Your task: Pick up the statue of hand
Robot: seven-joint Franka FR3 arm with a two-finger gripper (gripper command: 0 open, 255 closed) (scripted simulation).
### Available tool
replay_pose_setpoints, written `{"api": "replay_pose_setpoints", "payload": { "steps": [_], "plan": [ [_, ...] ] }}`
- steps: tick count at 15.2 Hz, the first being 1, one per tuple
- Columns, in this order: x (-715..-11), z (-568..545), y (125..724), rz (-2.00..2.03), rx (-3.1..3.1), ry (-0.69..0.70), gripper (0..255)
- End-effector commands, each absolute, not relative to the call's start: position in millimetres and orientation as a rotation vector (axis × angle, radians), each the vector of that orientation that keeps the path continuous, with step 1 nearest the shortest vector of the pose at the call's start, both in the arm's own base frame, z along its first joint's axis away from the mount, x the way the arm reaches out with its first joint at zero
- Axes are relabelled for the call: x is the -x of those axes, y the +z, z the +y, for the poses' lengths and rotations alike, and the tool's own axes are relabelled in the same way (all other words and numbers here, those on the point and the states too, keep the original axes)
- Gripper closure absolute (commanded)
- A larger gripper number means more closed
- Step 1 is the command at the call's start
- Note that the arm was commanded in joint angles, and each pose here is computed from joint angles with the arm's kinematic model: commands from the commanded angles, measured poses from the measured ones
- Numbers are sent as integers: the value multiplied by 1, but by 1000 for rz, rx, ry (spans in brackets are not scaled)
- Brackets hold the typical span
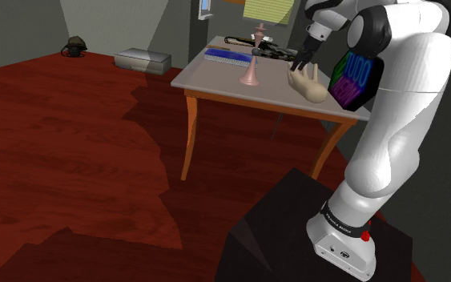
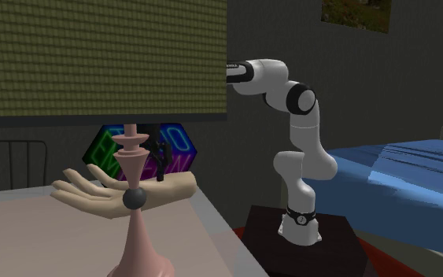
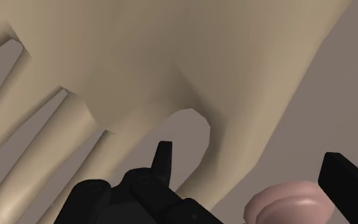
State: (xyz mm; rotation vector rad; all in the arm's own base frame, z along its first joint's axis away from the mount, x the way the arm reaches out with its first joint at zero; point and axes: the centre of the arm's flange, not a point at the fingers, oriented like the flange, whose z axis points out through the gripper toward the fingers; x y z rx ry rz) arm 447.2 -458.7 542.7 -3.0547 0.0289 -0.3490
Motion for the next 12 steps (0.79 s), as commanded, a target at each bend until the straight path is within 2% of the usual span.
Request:
{"api": "replay_pose_setpoints", "payload": {
  "steps": [1, 4, 5, 12],
  "plan": [
    [-447, -459, 532, 29, 3055, -350, 0],
    [-447, -459, 523, 29, 3055, -350, 0],
    [-448, -460, 523, 29, 3055, -349, 255],
    [-447, -461, 523, 29, 3055, -349, 255]
  ]
}}
